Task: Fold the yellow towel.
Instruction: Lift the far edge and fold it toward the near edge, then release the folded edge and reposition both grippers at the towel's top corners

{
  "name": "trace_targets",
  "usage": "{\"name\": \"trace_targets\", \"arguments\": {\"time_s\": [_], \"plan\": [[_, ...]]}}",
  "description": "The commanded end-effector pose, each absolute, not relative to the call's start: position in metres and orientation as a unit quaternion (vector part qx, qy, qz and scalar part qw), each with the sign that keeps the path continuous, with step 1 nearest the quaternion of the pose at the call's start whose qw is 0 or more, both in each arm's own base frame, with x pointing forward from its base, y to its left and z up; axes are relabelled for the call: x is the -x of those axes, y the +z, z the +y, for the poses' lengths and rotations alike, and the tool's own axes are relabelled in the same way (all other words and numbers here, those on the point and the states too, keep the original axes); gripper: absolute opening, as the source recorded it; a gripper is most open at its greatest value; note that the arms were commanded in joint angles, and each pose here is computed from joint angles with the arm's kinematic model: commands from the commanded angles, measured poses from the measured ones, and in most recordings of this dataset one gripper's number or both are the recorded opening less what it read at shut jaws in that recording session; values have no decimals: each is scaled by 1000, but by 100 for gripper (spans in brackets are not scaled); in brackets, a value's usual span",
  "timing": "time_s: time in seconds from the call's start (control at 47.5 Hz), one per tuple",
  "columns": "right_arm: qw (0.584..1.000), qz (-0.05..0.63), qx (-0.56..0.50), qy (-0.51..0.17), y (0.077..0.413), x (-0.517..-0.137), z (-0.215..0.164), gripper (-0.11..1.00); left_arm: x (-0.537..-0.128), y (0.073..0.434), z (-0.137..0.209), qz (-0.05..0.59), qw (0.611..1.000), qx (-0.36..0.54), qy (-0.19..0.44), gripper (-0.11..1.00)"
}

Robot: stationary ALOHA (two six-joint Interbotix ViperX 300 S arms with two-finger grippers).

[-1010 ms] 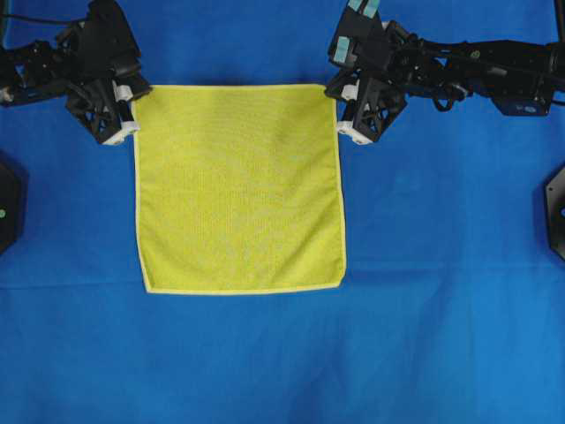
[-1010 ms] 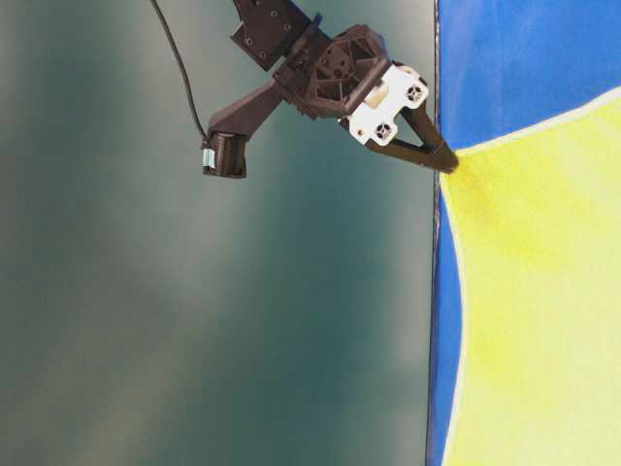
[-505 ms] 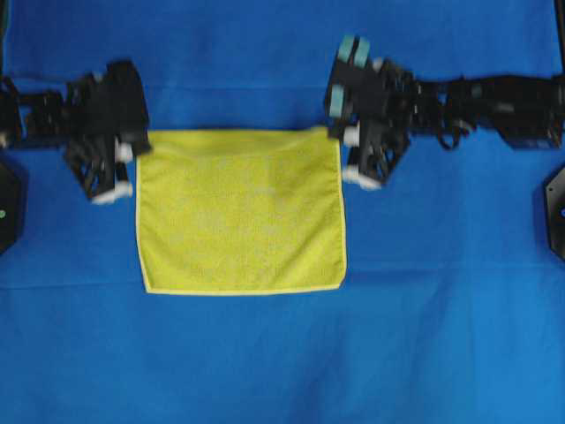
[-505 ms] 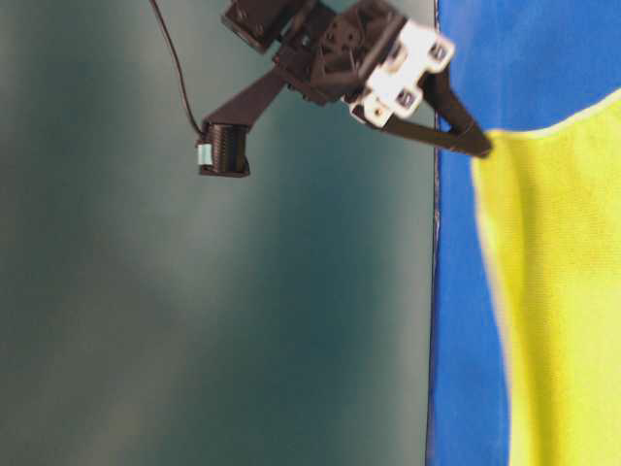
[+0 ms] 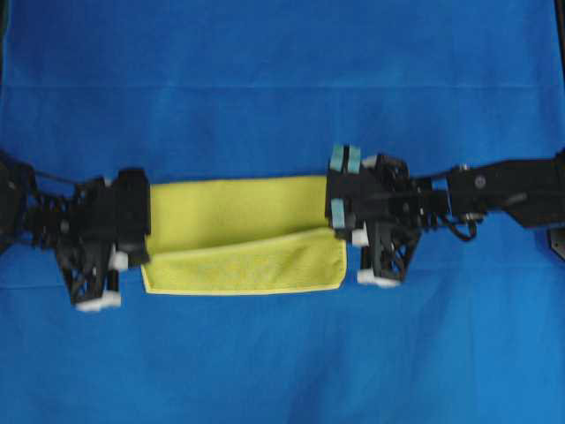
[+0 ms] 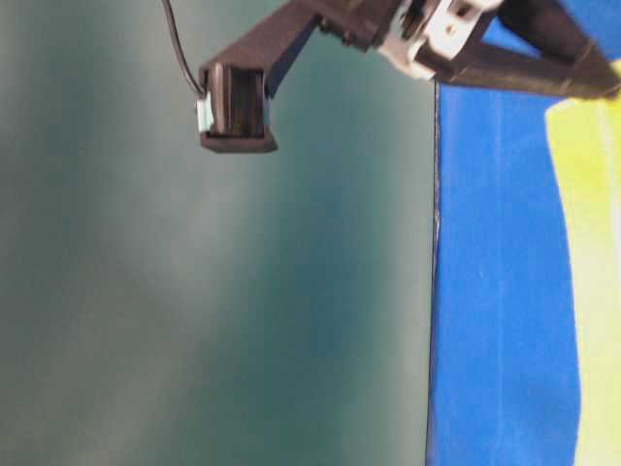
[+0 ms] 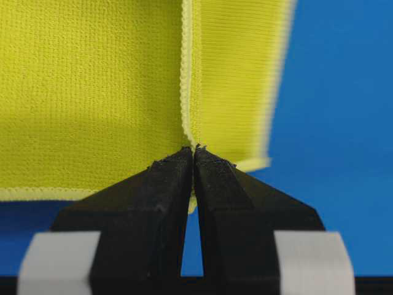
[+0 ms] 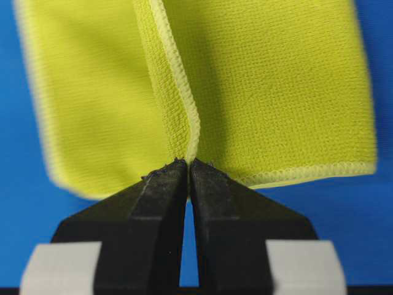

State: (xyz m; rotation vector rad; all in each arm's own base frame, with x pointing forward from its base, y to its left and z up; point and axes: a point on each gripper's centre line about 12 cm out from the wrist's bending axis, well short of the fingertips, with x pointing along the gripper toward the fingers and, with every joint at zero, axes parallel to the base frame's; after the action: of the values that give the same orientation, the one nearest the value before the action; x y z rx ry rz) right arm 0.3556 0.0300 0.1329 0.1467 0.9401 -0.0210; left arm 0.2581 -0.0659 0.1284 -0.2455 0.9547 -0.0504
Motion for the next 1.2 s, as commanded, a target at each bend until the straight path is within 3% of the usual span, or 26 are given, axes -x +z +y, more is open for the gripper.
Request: {"name": "trace_targets", "arguments": {"time_s": [0.0,0.231,0.631,0.715,0.863,0.947,1.052,1.178], "plan": [[896,438,-75,2,144,-356,42,3,-268,137,-85,448,884,125,-45,1],[895,439,-83,8,144,-354,52,3,-277,137,-100,452,882,117,-62,1],[903,421,-87,12,147,-358,54,3,-275,137,-94,453,882,121,-52,3],[903,420,-91,11,148,-358,54,7,-276,138,-91,451,882,123,-49,17],[903,420,-87,12,154,-359,55,51,-275,142,-87,450,884,121,-46,62],[908,412,-81,16,164,-357,54,66,-272,147,-79,449,885,118,-40,81],[917,393,-63,20,179,-354,51,60,-269,153,-68,439,891,112,-34,77],[924,378,-51,4,188,-349,32,61,-265,164,-55,416,904,96,-33,74]]}}
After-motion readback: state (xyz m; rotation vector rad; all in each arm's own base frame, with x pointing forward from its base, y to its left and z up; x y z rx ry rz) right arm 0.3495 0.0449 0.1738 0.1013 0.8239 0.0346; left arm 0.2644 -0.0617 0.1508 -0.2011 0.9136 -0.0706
